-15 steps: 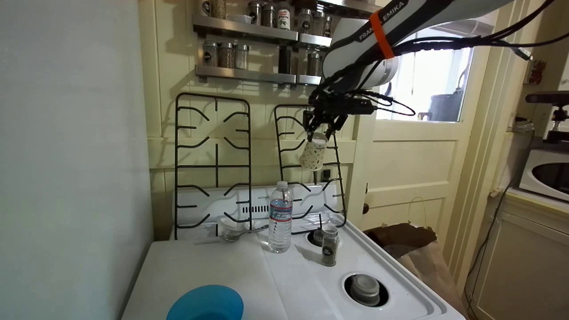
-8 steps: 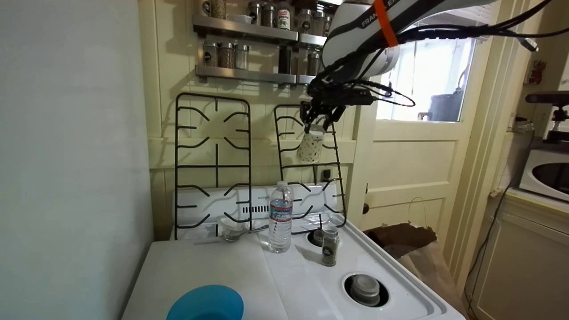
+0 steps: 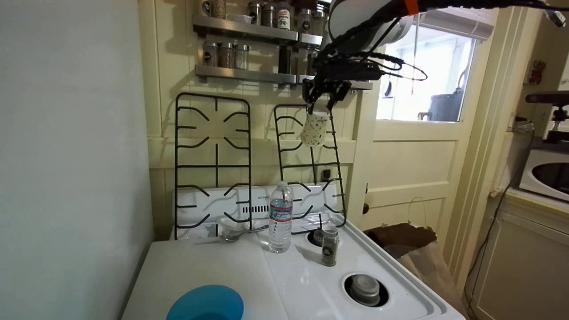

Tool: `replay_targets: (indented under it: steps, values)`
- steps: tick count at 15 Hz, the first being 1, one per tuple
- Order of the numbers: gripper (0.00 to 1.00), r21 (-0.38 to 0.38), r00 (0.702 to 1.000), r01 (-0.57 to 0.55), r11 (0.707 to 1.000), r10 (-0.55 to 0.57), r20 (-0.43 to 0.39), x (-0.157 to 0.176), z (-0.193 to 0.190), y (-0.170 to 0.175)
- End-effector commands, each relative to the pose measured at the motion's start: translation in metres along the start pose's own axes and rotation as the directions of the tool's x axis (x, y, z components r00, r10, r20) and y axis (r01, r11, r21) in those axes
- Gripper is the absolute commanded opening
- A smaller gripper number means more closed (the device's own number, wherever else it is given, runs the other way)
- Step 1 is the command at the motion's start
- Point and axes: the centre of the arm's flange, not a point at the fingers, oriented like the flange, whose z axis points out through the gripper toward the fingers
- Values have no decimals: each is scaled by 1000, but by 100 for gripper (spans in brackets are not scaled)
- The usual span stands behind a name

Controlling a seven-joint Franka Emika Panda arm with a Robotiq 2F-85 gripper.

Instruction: Place the paper cup on the bottle

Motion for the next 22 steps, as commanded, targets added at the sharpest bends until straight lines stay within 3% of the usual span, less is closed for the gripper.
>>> replay_targets:
  steps: [1, 5, 8, 10, 14, 22]
  values:
    - [37, 78, 996, 23, 997, -29, 79, -25, -29, -13]
    - [37, 291, 977, 42, 956, -100, 188, -48, -33, -29]
    - [37, 394, 950, 24, 919, -143, 278, -51, -18, -35]
    - [37, 379, 935, -1, 926, -133, 327, -51, -1, -31]
    - [37, 339, 927, 16, 941, -141, 348, -50, 30, -34]
    - [37, 349, 905, 117, 930, -245, 348, -49, 56, -64]
